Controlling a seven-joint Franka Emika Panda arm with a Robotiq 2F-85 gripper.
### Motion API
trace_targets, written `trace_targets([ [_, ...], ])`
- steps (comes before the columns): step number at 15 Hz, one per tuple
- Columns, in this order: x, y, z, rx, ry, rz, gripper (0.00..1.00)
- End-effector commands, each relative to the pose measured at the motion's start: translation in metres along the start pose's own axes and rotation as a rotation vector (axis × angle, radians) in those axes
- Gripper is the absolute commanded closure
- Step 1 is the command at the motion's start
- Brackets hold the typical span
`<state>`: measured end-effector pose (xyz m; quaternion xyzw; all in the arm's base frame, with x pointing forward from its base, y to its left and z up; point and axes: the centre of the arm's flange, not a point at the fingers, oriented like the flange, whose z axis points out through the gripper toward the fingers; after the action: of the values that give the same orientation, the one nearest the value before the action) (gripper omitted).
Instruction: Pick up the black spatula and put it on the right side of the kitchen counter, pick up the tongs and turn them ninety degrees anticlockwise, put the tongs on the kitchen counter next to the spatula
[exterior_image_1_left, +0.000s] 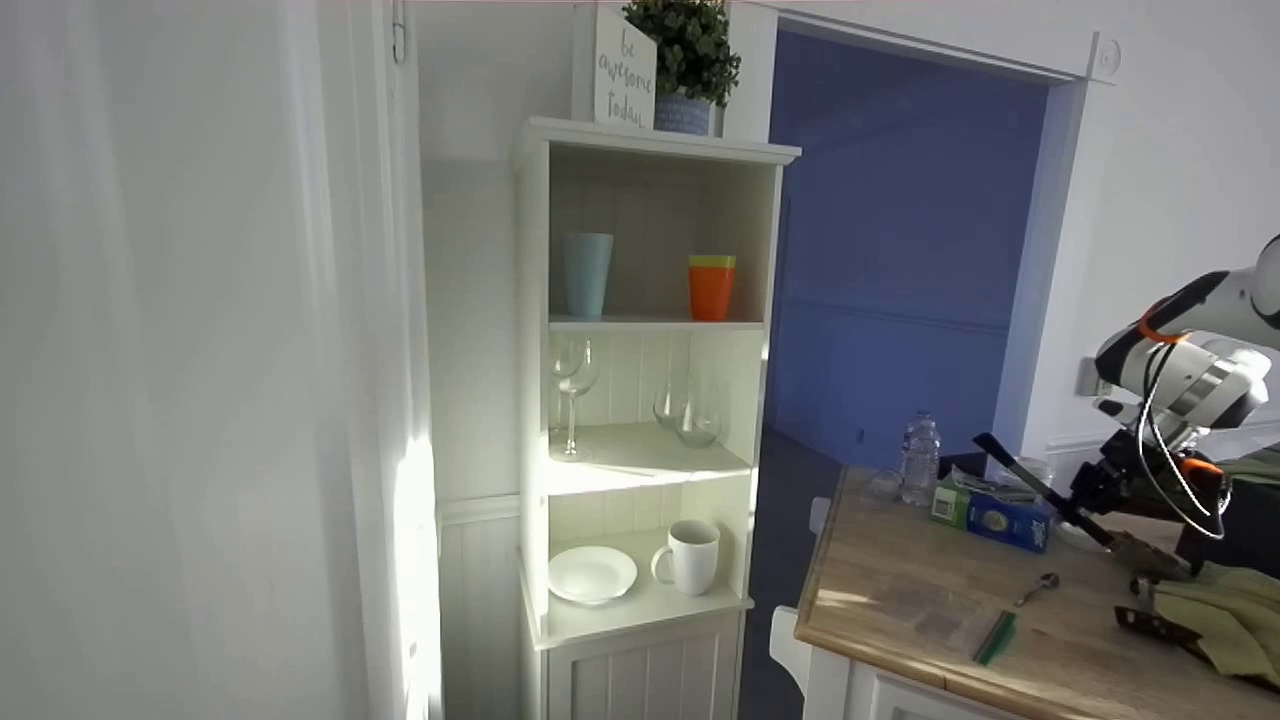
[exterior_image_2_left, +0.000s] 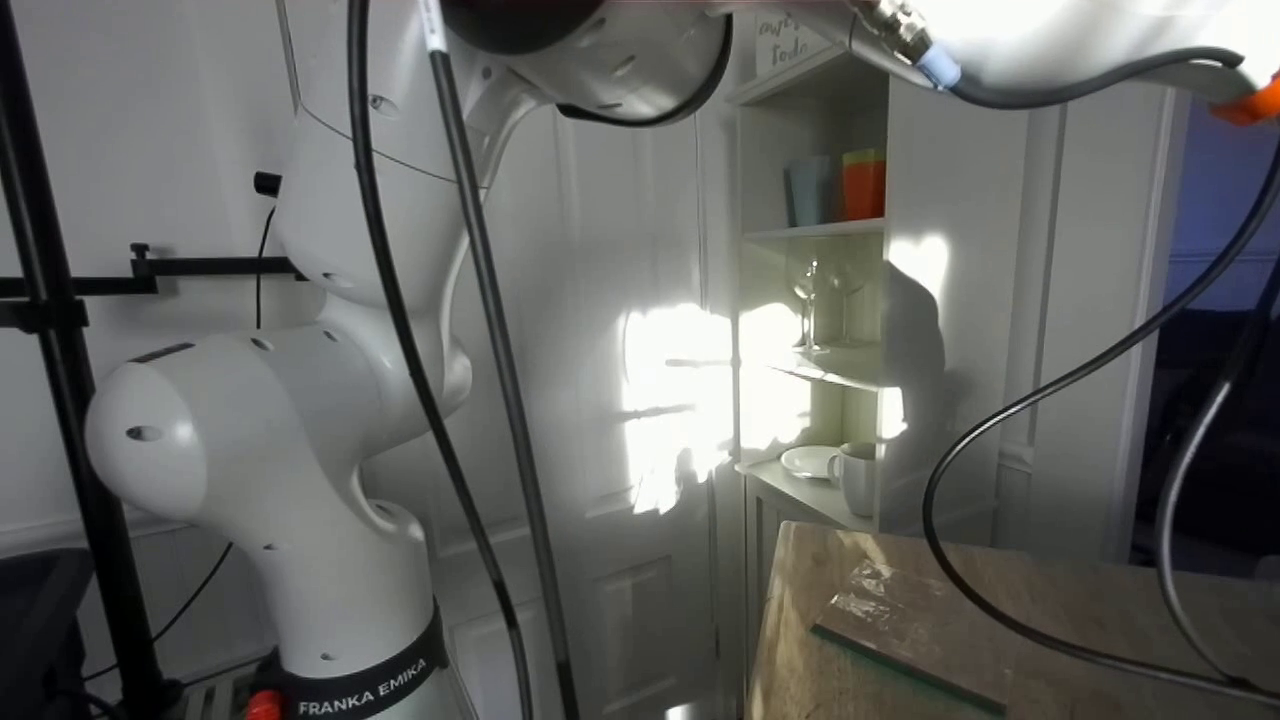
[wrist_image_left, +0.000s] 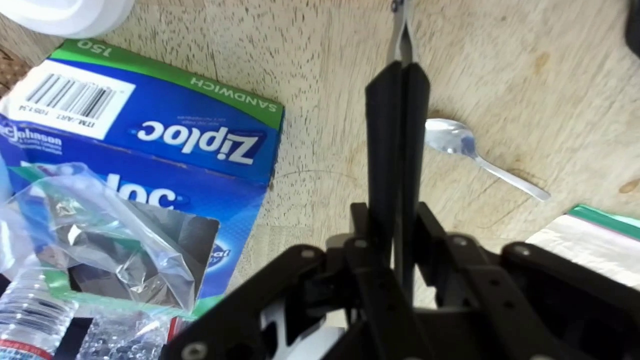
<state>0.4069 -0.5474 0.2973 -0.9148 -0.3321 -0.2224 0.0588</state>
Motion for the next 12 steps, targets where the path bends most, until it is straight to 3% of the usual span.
trace_targets([
  [1, 0.024, -0.016, -0.017, -0.008, -0.039, -0.071, 0.94],
  [3, 0.037, -0.027, -0.020, -0.048, -0.158, -0.126, 0.94],
  [8, 0.057, -0.055, -0.020, -0.209, -0.352, -0.251, 0.94],
  [10, 0.056, -0.078, -0.021, -0.212, -0.419, -0.350, 0.94],
  [11, 0.056, -0.034, -0.010, -0.197, -0.355, -0.274, 0.94],
  [12, 0.056, -0.040, -0.007, -0.193, -0.361, -0.279, 0.76],
])
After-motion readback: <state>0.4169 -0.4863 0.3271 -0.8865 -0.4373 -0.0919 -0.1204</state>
